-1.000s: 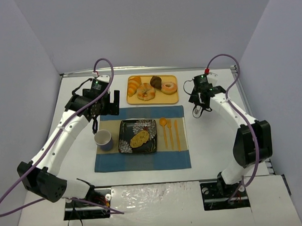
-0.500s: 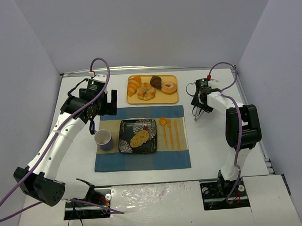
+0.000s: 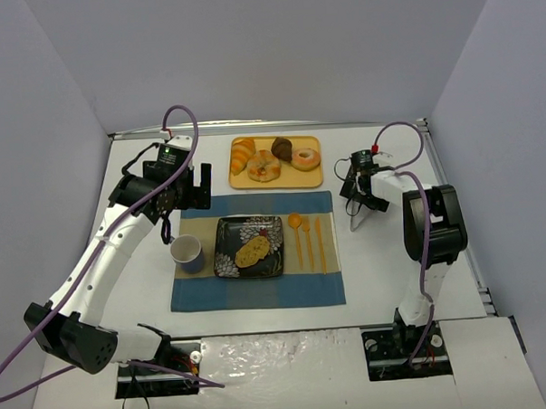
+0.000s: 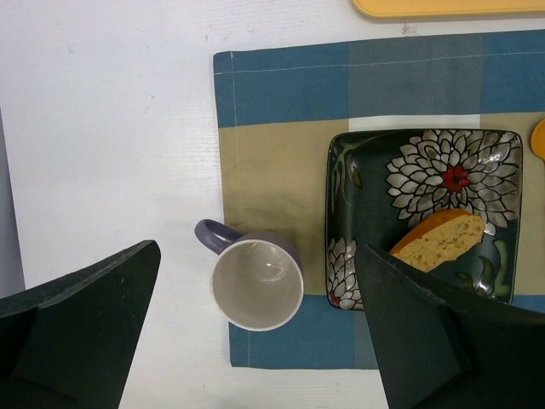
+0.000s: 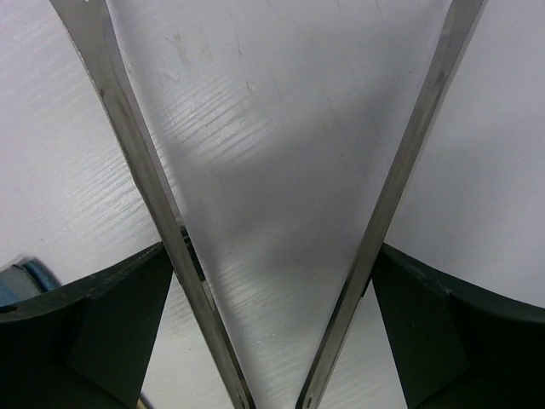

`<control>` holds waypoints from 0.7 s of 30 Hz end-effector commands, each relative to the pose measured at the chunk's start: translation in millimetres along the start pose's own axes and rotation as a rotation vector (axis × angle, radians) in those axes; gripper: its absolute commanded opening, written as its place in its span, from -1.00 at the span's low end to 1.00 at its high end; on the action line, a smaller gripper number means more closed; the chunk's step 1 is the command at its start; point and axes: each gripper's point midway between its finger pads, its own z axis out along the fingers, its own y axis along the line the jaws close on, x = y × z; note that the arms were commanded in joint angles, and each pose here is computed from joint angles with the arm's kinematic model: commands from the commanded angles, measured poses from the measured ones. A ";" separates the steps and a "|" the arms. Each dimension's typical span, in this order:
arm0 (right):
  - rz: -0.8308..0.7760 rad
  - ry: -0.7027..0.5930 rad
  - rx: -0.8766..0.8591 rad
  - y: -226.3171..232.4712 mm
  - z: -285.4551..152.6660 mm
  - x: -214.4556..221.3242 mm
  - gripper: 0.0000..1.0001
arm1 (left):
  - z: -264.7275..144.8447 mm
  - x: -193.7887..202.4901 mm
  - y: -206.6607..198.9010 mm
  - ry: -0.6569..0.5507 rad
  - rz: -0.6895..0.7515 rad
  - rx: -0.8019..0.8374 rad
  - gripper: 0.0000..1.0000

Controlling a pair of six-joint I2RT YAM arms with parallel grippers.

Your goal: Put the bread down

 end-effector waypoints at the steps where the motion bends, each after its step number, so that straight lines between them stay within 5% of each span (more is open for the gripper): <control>1: 0.014 -0.063 0.018 -4.9 -13.2 -17.3 0.98 | -18.4 -21.0 7.2 -0.080 -0.024 -0.007 0.94; 11: 0.073 -0.202 -0.085 -1.2 -101.1 -74.6 1.00 | -18.5 -22.9 7.2 -0.084 -0.031 -0.010 0.94; 21: -0.026 -0.303 -0.410 54.5 -225.2 -59.8 1.00 | -14.3 -14.4 5.8 -0.077 -0.049 -0.005 0.94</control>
